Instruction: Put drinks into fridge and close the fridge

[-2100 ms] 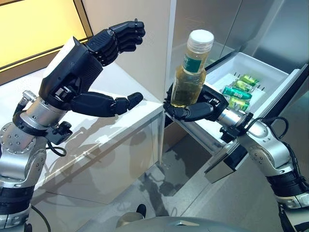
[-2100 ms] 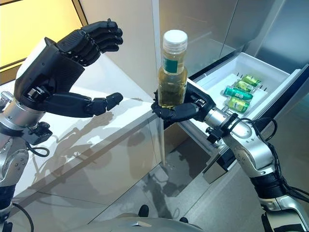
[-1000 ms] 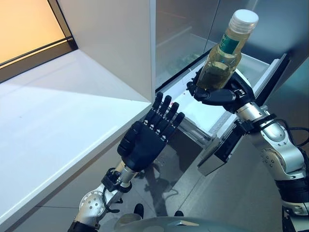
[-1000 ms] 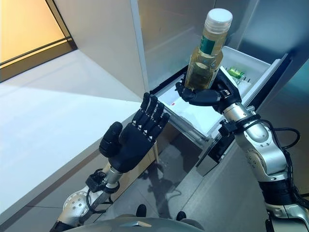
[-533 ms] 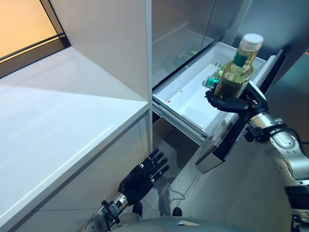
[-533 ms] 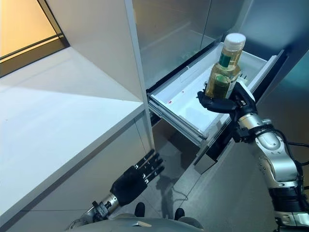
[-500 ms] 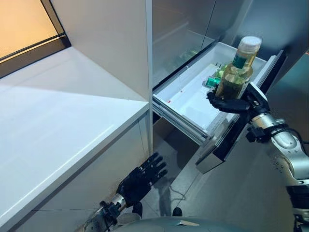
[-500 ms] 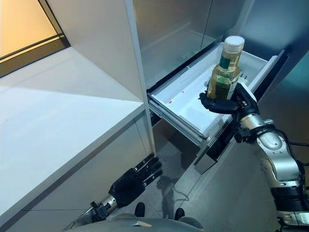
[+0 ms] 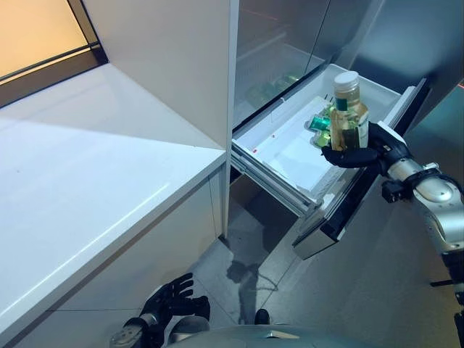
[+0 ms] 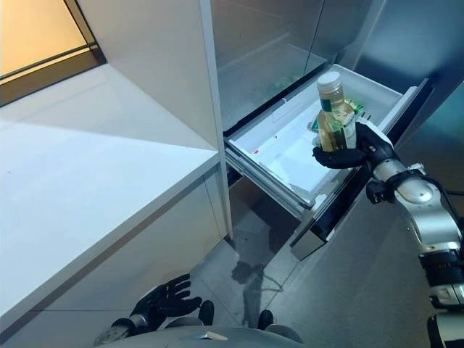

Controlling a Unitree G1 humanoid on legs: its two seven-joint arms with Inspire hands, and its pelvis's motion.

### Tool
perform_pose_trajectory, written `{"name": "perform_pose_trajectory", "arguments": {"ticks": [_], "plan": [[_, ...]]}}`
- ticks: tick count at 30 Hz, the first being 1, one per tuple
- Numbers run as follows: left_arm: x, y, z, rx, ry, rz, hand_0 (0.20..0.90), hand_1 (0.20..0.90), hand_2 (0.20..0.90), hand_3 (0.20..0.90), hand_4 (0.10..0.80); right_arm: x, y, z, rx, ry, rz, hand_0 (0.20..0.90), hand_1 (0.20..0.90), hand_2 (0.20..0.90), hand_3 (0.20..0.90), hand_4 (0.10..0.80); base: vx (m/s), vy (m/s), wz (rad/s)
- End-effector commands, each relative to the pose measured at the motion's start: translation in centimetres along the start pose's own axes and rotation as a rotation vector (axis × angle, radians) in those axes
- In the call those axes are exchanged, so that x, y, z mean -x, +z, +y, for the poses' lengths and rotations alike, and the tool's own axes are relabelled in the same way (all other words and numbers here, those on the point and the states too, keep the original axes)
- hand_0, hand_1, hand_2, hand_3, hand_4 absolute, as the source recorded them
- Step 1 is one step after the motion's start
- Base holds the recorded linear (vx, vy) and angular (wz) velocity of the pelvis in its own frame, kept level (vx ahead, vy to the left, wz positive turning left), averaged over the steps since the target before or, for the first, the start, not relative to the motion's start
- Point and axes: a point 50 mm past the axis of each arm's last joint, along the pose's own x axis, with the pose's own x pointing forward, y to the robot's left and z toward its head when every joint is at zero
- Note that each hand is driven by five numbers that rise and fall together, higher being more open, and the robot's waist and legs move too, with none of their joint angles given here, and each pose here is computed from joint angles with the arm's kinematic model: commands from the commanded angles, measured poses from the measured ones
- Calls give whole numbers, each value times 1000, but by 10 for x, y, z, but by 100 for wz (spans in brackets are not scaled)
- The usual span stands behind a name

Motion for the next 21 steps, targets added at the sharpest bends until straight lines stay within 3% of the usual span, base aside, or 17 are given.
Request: {"name": "perform_pose_trajectory", "arguments": {"ticks": [1,13,21], "plan": [[8,3,18,-87,64,-43,900,900,900,900,800,-4,119,-40,155,-104,-446,300,300,300,200,100,92,-41,4],[23,-4,52,-119,212,15,900,900,900,900,800,-33,110,-55,231,-120,-198,300,300,300,200,100,45,-63,9],[23,1,59,-129,247,9,900,900,900,900,800,-44,68,-73,158,-193,126,300,300,300,200,100,24,-33,8]]}}
